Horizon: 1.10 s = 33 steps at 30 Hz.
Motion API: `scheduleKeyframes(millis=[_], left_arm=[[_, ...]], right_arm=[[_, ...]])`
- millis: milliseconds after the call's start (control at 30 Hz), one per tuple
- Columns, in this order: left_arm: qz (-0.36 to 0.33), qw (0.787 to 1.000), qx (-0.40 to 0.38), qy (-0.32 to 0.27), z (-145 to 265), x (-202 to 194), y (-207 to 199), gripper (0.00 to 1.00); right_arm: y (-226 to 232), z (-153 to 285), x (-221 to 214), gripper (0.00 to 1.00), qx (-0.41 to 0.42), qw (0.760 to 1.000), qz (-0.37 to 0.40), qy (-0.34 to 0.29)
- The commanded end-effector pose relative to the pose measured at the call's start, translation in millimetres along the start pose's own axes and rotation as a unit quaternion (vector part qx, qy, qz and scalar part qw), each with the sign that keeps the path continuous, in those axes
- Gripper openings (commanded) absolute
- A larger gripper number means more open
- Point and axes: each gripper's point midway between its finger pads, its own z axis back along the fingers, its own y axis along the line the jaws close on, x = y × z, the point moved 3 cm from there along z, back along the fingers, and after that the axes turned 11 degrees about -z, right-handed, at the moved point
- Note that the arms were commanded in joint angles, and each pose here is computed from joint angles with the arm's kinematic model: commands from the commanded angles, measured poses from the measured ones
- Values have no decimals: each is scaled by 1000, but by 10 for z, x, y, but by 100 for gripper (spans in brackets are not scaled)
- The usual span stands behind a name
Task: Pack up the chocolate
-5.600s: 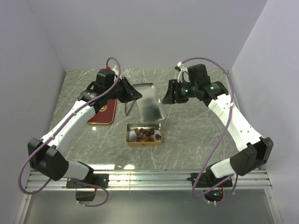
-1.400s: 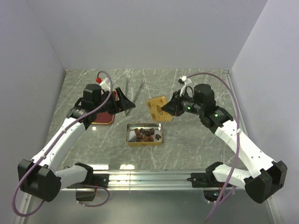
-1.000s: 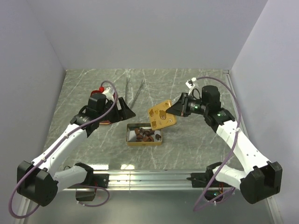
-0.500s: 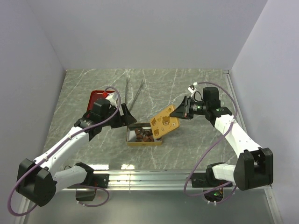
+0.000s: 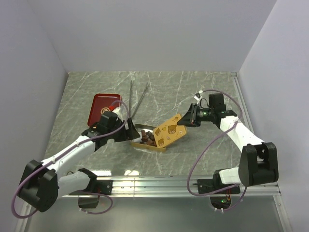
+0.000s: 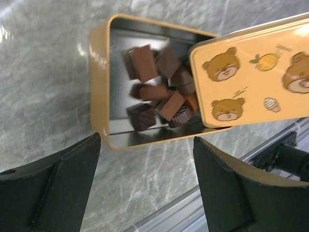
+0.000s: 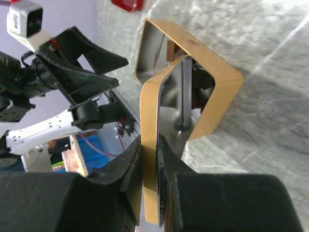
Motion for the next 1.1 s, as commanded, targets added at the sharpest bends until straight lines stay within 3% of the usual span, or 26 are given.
scheduleKeyframes(millis=[0,167,500,1067], left_arm=[[-11,1000,-11,-26,-58,53,-19,83],[-9,999,-7,-30,-90,42,-4,83],[-20,1000,-9,-15,-256,33,-31,82],[-34,999,-10,9,-379,6,-88,82]], right_arm=[[-253,-25,23,13,-51,999,-6,-7],[-411,-101,27,17,-71,997,-25,4],[-522,-91,55,35,-105,994,-25,0],[-882,-120,-88,47,-175,981,-63,47]])
